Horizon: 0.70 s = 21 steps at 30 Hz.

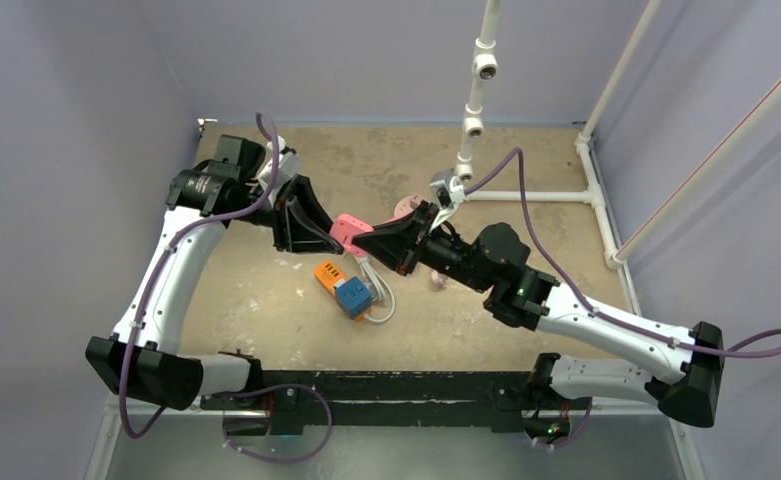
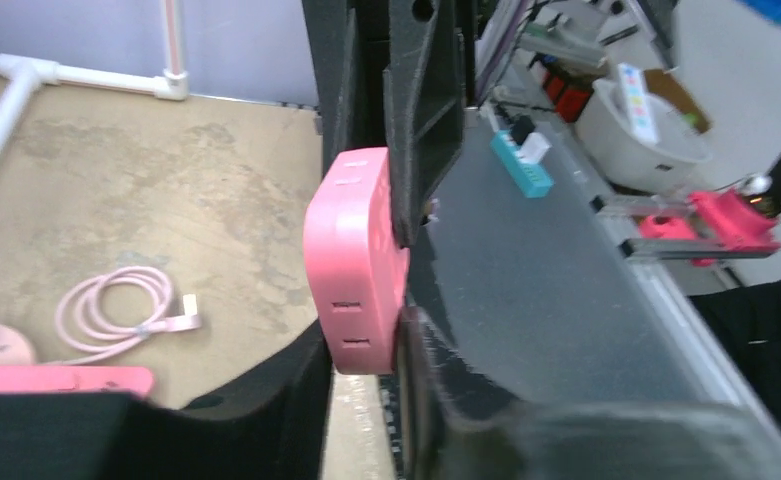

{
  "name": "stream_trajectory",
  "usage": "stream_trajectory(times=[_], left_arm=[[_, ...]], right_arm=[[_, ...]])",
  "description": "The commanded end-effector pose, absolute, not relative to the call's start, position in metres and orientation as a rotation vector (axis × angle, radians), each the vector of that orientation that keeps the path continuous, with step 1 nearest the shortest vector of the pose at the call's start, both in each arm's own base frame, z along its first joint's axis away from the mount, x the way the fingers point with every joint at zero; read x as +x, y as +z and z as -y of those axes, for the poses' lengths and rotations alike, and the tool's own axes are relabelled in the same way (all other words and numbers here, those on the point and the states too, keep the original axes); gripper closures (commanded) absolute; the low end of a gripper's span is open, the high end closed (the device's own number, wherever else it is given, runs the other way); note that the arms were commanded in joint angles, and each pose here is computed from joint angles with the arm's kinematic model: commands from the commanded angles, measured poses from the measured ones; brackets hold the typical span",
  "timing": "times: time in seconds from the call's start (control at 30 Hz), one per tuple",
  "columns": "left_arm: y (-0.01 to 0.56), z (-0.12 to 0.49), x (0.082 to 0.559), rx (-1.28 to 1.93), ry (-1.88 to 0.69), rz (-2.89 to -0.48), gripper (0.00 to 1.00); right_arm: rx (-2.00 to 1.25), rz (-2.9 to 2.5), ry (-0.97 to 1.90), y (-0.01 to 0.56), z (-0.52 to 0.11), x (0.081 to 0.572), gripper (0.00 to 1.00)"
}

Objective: Insert the plug

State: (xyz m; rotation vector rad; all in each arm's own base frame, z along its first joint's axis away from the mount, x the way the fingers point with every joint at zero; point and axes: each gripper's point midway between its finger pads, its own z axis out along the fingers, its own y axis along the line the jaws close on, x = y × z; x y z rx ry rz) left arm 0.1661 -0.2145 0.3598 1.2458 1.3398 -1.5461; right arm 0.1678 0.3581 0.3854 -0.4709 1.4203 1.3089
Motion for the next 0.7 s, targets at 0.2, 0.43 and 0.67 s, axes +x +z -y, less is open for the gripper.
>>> stream_trajectory(times=[0.2,0.43,0.67], left_arm=[[0.360,0.213,0.193,1.306,-1.319,-1.351,0.06],[0.353,0.208,0.200,1.318,-1.224,-1.427,0.42],[0.349,0.206,0.207,1.404,-1.195,-1.447,0.62]], right_arm=[[-0.603,-1.487,1.214,0.389,-0.369,0.167,1.00],[-0.630,-1.468,1.077,0.402,-0.358,0.179,1.00],[-0.690,-1.489,1.016,0.387,-0.362,0.183,1.00]])
